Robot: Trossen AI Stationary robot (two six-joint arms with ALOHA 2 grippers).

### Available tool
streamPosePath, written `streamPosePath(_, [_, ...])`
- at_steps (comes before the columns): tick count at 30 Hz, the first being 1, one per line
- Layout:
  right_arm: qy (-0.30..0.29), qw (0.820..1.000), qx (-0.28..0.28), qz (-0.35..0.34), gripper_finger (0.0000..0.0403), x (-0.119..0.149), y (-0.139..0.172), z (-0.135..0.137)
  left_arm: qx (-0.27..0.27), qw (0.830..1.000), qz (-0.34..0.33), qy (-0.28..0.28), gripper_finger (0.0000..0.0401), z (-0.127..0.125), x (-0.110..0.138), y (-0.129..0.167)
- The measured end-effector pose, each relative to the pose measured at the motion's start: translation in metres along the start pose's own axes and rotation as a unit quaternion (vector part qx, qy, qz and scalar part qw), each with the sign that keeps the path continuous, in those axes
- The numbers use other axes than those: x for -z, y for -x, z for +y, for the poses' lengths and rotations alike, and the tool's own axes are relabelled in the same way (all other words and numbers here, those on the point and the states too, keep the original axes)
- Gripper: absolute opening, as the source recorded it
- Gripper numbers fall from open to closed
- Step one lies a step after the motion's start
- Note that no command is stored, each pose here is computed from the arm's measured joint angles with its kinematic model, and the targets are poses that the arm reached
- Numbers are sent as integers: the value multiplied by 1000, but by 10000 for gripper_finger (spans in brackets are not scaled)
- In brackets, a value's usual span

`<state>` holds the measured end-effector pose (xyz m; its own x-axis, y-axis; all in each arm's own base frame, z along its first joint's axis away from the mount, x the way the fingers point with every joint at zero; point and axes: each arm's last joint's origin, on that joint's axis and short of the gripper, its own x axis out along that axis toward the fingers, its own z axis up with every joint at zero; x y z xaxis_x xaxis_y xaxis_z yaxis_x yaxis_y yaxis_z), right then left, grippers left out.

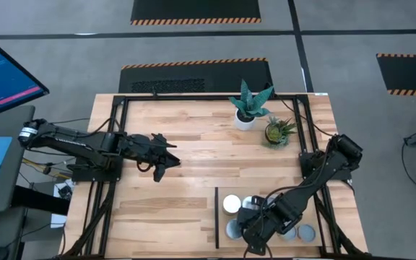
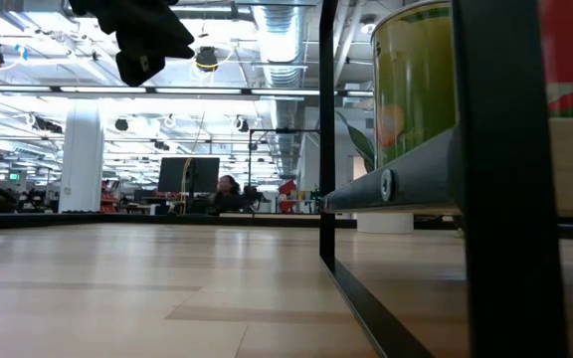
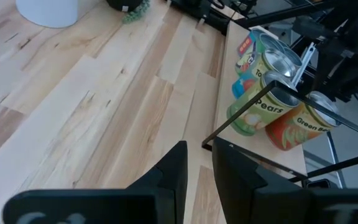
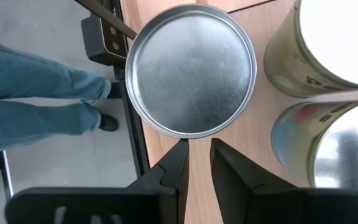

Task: Pick and place cans onto a shelf
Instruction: Adjust the cans on the shelf

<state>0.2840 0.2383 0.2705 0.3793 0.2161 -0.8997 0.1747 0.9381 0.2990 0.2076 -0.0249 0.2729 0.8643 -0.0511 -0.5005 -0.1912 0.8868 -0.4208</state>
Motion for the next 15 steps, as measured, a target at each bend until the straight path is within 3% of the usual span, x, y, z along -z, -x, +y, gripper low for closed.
streamPosePath(8, [-4, 1000, -6, -23, 92, -4, 0, 2, 0, 1000, 0, 0, 61, 0, 0, 0])
streamPosePath(15, [-5, 1000, -12, 1, 92, 0, 2, 2, 0, 1000, 0, 0, 61, 0, 0, 0])
